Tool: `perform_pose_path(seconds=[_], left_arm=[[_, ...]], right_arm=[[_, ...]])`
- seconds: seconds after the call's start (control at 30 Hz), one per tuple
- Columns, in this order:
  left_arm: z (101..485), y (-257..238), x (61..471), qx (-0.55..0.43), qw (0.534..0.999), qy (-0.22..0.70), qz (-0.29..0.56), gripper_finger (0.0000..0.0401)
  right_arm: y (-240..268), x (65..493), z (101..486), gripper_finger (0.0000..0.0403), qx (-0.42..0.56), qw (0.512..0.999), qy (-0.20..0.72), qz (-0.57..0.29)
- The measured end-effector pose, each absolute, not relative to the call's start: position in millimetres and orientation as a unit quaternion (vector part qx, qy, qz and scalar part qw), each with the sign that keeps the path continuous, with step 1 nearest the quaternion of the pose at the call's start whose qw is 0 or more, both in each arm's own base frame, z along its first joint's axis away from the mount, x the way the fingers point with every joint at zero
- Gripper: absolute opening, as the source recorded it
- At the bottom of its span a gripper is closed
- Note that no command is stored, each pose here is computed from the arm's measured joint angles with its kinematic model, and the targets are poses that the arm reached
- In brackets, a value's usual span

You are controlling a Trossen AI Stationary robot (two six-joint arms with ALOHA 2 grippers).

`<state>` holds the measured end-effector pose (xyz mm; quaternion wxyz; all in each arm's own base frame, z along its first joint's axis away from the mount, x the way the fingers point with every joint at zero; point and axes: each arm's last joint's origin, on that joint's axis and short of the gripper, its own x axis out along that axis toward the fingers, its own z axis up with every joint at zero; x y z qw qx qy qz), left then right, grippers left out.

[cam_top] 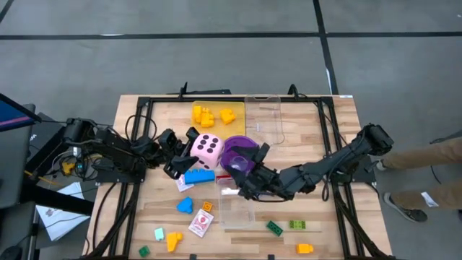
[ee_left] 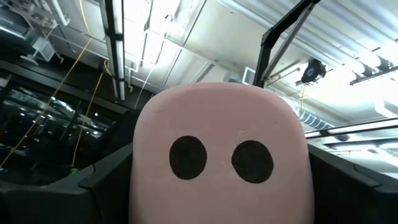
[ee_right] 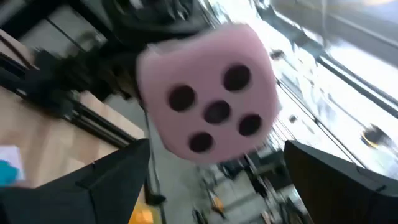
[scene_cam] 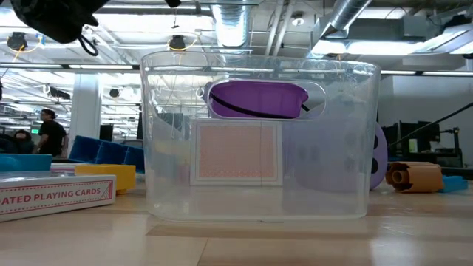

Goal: Pick & Place Toys
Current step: Put the pink dice into the top transparent bin

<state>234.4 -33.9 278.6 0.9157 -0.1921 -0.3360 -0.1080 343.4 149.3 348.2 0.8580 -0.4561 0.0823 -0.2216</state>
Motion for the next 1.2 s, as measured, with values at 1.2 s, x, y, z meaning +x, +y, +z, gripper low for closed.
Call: perform_pose_path(seconds=[1.2], left_arm=[[277.8, -51.9, 233.3, -0.209, 0.915, -0.323, -0.125, 0.0346]], right_arm=[[117.6, 363.4, 358.8, 0.0363, -0.566, 0.817, -0.025, -0.102]])
